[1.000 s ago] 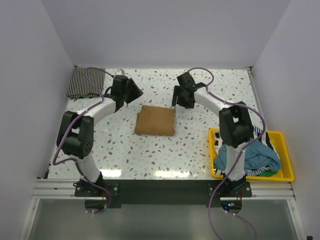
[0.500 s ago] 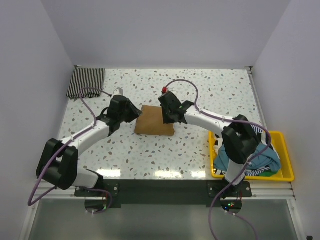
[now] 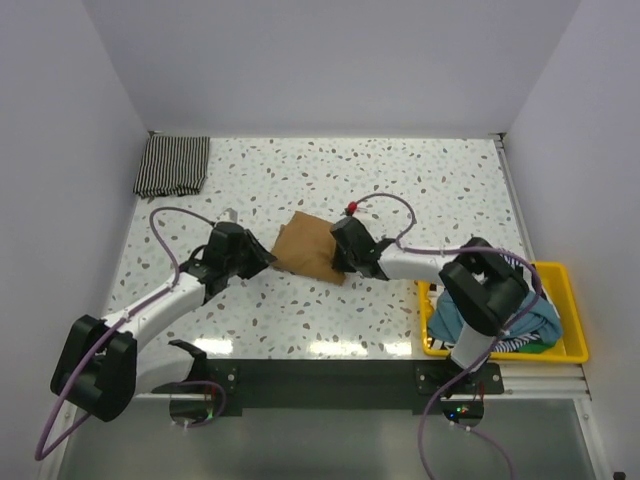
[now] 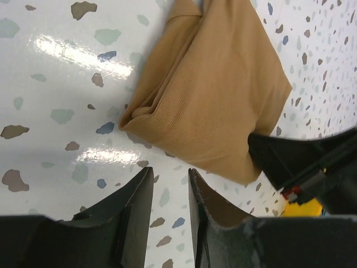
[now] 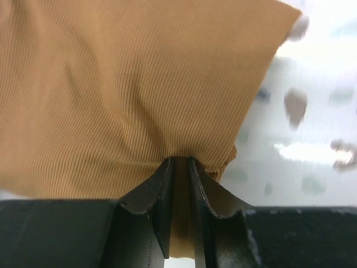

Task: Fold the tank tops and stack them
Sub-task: Fold the tank top

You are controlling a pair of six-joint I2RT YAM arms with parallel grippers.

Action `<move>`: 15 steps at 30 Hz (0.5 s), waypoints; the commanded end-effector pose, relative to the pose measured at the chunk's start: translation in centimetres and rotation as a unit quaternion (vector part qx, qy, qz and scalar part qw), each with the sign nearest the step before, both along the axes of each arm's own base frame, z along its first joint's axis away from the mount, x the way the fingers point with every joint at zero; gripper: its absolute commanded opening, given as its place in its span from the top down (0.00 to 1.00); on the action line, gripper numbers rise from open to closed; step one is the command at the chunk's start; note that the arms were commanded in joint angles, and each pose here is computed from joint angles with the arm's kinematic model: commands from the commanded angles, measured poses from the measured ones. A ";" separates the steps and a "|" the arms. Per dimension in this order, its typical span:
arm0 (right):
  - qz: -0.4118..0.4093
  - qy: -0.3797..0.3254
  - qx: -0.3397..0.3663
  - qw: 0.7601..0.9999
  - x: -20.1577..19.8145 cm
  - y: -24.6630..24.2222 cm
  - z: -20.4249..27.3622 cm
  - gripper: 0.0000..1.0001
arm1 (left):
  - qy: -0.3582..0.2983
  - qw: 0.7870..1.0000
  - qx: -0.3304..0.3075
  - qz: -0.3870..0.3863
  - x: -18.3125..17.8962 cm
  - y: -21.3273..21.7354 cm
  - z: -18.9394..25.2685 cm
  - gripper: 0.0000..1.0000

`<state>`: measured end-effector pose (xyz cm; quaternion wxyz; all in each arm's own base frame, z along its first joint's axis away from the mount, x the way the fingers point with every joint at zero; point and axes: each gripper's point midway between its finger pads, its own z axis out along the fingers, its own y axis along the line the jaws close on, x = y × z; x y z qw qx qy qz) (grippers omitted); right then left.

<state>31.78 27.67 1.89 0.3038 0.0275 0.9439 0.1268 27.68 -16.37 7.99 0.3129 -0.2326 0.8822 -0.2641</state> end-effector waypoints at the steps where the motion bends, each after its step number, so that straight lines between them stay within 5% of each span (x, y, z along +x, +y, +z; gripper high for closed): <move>1: -0.041 0.040 0.118 0.991 -6.6 3.1 -0.7 0.80 | -0.007 1.000 0.001 0.002 0.4 0.6 0.9 0.63; 5: -0.065 0.007 0.228 0.971 -10.6 8.5 1.9 0.79 | -0.032 0.999 0.014 0.016 3.1 2.2 3.8 0.61; 9: -0.031 -0.003 0.241 0.970 -10.8 12.5 3.8 0.77 | -0.046 0.998 0.036 0.024 4.5 3.3 6.3 0.58; 15: 0.005 -0.012 0.199 0.980 -10.9 11.4 5.5 0.71 | -0.022 0.997 0.050 0.054 2.5 5.3 5.7 0.47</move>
